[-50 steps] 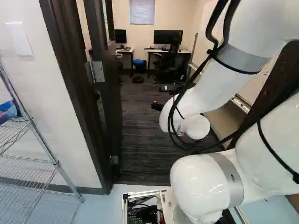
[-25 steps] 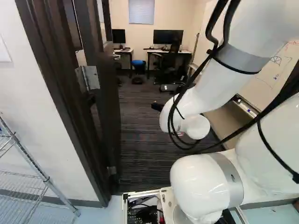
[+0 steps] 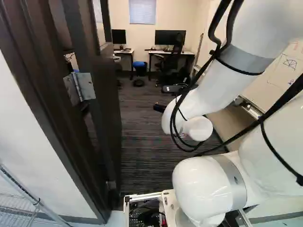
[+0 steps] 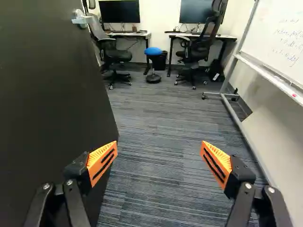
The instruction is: Open the door and move inside
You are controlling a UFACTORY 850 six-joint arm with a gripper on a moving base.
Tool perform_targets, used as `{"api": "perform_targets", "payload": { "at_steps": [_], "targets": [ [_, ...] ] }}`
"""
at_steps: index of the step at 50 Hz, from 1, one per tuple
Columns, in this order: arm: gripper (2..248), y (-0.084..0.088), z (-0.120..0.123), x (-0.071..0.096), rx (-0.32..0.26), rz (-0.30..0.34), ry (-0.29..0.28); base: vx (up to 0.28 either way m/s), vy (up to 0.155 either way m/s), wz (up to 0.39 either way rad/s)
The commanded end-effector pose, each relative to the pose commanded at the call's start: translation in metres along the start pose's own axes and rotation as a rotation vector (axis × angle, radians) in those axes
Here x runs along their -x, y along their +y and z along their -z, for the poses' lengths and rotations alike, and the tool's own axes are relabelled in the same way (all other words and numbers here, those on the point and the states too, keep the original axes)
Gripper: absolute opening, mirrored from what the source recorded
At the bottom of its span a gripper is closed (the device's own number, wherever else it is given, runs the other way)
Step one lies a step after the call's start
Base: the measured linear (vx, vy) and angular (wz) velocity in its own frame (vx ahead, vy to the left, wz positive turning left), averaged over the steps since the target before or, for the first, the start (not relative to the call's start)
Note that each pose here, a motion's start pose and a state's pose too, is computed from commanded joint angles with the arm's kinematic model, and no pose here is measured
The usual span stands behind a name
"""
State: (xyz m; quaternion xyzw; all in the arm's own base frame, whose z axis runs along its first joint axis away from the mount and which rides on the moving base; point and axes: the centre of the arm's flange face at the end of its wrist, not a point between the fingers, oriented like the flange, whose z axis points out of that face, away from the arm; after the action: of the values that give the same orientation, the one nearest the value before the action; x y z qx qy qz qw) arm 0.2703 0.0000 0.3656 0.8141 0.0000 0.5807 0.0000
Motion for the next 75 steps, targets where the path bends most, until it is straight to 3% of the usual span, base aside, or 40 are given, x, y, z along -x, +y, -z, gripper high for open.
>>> {"api": "perform_targets", "payload": {
  "at_steps": [29,75],
  "targets": [
    [247,0.0,0.0,0.0,0.0,0.0,0.0,0.155,-0.057,-0.205],
    [247,0.0,0.0,0.0,0.0,0.0,0.0,0.162,-0.03,-0.015]
  ]
}}
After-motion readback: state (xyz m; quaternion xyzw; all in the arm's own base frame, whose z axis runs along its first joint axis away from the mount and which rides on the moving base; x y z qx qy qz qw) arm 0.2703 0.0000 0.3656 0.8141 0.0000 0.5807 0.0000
